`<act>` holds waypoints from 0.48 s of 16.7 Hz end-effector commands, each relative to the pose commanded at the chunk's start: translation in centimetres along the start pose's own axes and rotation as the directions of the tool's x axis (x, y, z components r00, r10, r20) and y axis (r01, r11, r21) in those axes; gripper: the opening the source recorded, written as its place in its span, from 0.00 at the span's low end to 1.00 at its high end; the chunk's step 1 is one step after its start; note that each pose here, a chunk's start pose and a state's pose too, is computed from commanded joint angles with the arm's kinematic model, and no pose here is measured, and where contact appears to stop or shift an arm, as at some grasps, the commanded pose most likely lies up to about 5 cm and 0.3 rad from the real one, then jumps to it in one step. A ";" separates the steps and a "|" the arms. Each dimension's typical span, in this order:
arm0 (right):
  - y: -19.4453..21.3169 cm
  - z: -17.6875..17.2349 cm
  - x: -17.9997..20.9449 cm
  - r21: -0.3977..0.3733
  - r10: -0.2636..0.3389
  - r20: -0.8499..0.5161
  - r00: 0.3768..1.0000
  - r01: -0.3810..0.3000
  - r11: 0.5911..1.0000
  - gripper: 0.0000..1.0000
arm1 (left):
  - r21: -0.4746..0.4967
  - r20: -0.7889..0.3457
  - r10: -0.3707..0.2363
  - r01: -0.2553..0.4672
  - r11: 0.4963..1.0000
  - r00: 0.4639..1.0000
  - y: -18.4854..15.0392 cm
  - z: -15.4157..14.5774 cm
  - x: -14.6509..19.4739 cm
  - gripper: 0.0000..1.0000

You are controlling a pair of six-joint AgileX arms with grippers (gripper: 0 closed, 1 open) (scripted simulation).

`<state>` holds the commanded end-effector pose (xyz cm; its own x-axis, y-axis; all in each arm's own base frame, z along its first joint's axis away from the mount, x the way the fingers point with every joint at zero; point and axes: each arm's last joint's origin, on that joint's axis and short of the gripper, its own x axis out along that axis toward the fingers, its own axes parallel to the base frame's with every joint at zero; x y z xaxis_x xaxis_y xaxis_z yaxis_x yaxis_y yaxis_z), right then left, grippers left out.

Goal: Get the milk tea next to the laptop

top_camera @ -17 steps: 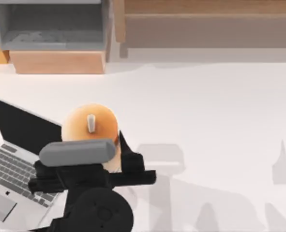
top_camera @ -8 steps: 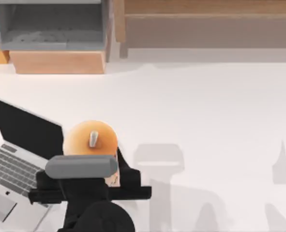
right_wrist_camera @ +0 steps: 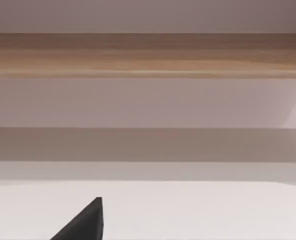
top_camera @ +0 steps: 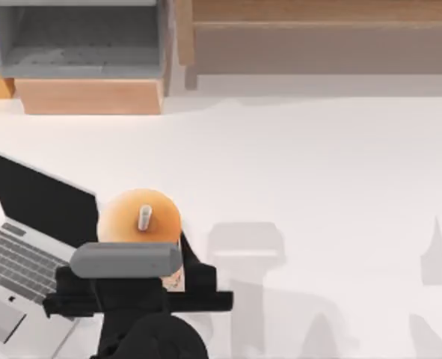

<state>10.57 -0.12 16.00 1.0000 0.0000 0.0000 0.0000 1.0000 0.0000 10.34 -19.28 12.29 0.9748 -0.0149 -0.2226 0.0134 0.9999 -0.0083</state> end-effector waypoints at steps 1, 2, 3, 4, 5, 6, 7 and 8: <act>0.0 0.0 0.0 0.000 0.000 0.000 1.000 0.000 1.000 1.00 | 0.000 0.000 0.000 0.000 1.000 1.000 0.0 0.0 0.0 0.30; 0.0 0.0 0.0 0.000 0.000 0.000 1.000 0.000 1.000 1.00 | 0.000 0.000 0.000 0.000 1.000 1.000 0.0 0.0 0.0 0.38; 0.0 0.0 0.0 0.000 0.000 0.000 1.000 0.000 1.000 1.00 | 0.000 0.000 0.000 0.000 1.000 1.000 0.0 0.0 0.0 0.45; 0.0 0.0 0.0 0.000 0.000 0.000 1.000 0.000 1.000 1.00 | 0.000 0.000 0.000 0.000 1.000 1.000 0.0 0.0 0.0 0.53; 0.0 0.0 0.0 0.000 0.000 0.000 1.000 0.000 1.000 1.00 | 0.000 0.000 0.000 0.000 1.000 1.000 0.0 0.0 0.0 0.60; 0.0 0.0 0.0 0.000 0.000 0.000 1.000 0.000 1.000 1.00 | 0.000 0.000 0.000 0.000 1.000 1.000 0.0 0.0 0.0 0.68; 0.0 0.0 0.0 0.000 0.000 0.000 1.000 0.000 1.000 1.00 | 0.000 0.000 0.000 0.000 1.000 1.000 0.0 0.0 0.0 0.75; 0.0 0.0 0.0 0.000 0.000 0.000 1.000 0.000 1.000 1.00 | 0.000 0.000 0.000 0.000 1.000 1.000 0.0 0.0 0.0 0.83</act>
<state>10.57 -0.12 16.00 1.0000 0.0000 0.0000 0.0000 1.0000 0.0000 10.34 -19.28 12.29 0.9748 -0.0149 -0.2226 0.0134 0.9999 -0.0083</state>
